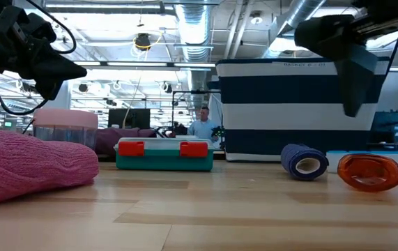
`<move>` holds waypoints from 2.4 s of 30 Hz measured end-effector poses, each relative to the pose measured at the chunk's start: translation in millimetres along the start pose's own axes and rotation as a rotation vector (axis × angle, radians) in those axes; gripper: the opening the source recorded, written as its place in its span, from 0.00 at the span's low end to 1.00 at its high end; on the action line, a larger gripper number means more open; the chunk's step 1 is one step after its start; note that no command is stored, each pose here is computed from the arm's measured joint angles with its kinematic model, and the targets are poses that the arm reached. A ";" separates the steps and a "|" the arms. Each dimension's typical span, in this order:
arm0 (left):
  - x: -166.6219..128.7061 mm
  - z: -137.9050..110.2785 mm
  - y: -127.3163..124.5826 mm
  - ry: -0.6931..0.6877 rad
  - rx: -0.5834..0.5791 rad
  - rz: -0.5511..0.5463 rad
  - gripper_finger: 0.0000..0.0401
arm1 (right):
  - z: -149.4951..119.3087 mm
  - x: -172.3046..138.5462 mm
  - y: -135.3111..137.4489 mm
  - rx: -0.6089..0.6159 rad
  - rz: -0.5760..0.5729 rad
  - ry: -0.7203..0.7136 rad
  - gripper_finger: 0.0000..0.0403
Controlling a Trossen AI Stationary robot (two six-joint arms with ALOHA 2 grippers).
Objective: Pick & place medical supplies in basket/bin
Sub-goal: Put the red medicine bottle into the blue bin
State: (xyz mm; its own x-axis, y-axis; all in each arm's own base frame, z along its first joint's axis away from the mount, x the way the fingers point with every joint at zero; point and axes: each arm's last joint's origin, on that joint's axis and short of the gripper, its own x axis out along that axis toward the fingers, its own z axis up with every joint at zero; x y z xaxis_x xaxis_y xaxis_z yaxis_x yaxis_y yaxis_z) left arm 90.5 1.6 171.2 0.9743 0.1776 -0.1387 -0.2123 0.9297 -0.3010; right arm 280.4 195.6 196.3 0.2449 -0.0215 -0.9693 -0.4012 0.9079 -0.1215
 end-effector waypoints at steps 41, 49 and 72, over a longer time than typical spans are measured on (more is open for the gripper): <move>0.0 -0.1 0.0 0.000 -0.004 0.000 0.00 | -3.6 3.0 -17.6 -0.421 0.031 0.070 0.76; 0.0 0.0 0.0 -0.001 -0.004 0.000 0.00 | -3.0 25.6 -23.6 -0.398 0.075 0.146 0.76; 0.0 0.4 -0.1 -0.004 -0.007 -0.001 0.00 | -1.5 54.5 -31.2 -0.364 0.111 0.206 0.76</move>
State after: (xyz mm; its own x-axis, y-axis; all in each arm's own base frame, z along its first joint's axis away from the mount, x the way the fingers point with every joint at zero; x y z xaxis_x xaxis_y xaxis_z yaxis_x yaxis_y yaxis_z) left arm 90.5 1.6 171.6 0.9748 0.1777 -0.1345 -0.2116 0.9278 -0.3073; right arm 304.9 165.5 146.9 0.0165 -0.0488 -0.9987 -0.7096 0.7031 -0.0461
